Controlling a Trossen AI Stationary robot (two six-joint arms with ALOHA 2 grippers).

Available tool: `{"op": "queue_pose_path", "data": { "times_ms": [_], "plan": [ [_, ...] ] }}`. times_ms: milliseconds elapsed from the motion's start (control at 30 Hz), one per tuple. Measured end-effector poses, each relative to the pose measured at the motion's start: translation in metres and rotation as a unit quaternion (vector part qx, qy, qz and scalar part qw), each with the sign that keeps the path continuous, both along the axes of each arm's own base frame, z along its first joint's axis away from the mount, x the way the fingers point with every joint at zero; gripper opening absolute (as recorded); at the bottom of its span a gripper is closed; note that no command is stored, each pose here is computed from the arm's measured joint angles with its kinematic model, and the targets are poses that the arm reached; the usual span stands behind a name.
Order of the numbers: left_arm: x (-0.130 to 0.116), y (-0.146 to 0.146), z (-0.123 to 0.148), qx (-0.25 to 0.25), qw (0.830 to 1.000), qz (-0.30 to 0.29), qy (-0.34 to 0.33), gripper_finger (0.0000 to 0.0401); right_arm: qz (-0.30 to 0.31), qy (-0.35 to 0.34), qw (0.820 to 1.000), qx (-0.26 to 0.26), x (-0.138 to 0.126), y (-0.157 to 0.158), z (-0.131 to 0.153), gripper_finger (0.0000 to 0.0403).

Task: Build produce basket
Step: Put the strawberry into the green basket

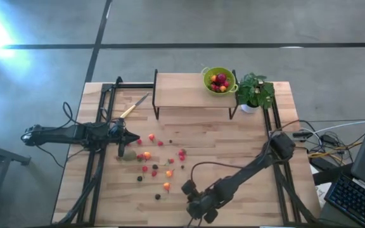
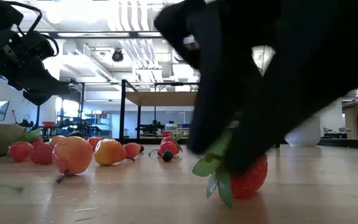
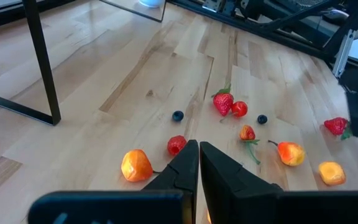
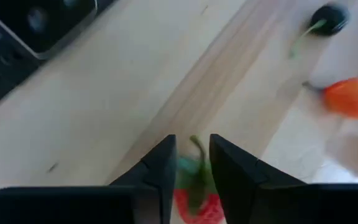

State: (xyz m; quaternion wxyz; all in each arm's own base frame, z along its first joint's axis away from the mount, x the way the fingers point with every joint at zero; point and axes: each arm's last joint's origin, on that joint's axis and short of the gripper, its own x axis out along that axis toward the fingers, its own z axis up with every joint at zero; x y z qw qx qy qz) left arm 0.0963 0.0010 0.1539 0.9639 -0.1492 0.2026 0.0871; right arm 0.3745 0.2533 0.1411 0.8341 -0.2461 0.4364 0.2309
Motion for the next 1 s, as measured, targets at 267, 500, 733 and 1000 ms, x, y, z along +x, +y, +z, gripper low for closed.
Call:
{"op": "queue_pose_path", "data": {
  "times_ms": [267, 500, 733, 1000],
  "plan": [
    [0.000, 0.000, 0.000, 0.000, 1.000, 0.000, 0.000, 0.0021, -0.011, 0.008, 1.000, -0.001, 0.001, 0.000, -0.008, 0.0035],
    [0.000, 0.000, 0.000, 0.000, 1.000, 0.000, 0.000, 0.0021, -0.015, 0.013, 1.000, -0.001, 0.000, -0.001, -0.007, 0.0010],
    [0.000, 0.000, 0.000, 0.000, 1.000, 0.000, 0.000, 0.0021, -0.018, 0.013, 1.000, 0.000, -0.001, -0.001, -0.006, 0.0009],
    [0.000, 0.000, 0.000, 0.000, 1.000, 0.000, 0.000, 0.0021, -0.031, 0.008, 0.999, -0.011, -0.007, -0.009, 0.022, 0.0008]
  ]
}}
